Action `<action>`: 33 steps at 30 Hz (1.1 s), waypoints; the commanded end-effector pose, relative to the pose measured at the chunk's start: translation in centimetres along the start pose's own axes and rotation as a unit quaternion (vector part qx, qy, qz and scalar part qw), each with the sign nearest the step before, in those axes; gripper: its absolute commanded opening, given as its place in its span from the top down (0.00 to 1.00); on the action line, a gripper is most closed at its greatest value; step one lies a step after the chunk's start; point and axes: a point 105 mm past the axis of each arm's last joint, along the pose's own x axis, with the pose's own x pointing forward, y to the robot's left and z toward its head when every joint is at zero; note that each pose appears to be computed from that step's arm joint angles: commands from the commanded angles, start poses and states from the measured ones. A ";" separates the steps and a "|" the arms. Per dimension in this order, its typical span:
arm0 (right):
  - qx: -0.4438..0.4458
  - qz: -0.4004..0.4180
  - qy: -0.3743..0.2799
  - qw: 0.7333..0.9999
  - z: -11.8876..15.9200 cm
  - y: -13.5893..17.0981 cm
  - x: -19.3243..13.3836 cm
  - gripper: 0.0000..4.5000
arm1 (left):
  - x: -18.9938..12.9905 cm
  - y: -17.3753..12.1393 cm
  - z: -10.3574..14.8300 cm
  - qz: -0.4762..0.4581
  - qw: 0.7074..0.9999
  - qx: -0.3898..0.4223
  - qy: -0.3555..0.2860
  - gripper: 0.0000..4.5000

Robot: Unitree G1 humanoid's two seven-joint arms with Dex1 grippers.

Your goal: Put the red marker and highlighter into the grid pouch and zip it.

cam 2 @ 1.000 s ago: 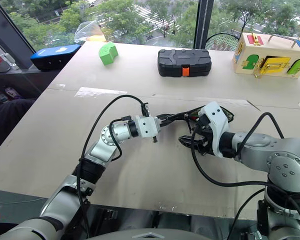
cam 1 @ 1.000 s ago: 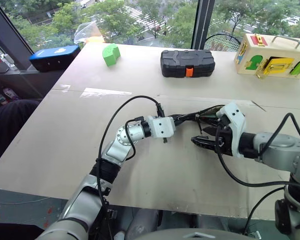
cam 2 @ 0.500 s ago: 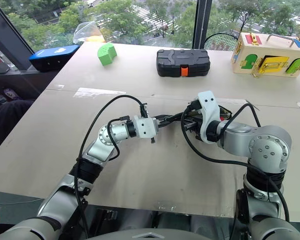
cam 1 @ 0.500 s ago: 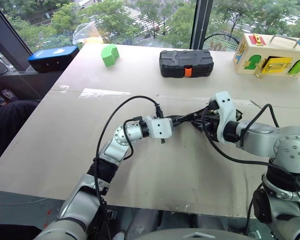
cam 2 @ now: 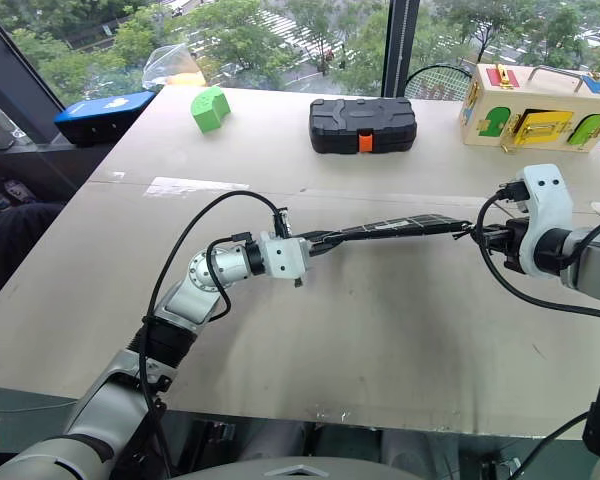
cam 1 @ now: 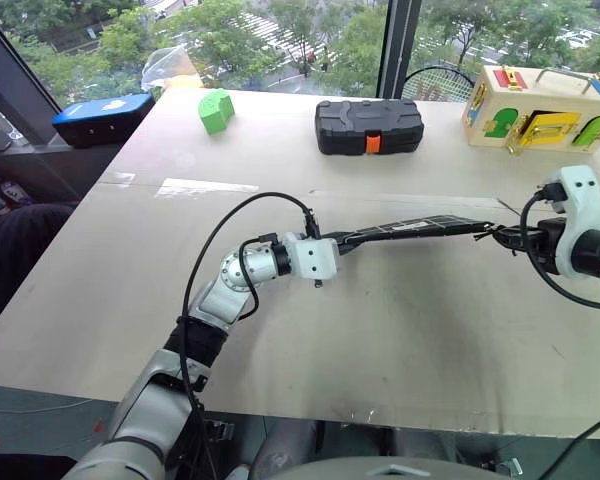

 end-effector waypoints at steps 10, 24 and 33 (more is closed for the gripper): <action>-0.158 -0.017 -0.055 0.986 -2.0 1.2 -0.9 0.73 | -1.3 -1.3 -1.4 -0.064 0.998 -0.028 0.009 0.81; -0.181 0.049 -0.165 0.968 -8.6 1.3 -9.7 0.00 | -14.4 -1.6 -0.7 -0.028 0.876 -0.480 0.043 0.01; -0.226 0.066 -0.112 0.966 -11.7 -1.0 -14.1 0.00 | -19.2 -2.0 0.6 -0.012 0.845 -0.526 0.092 0.01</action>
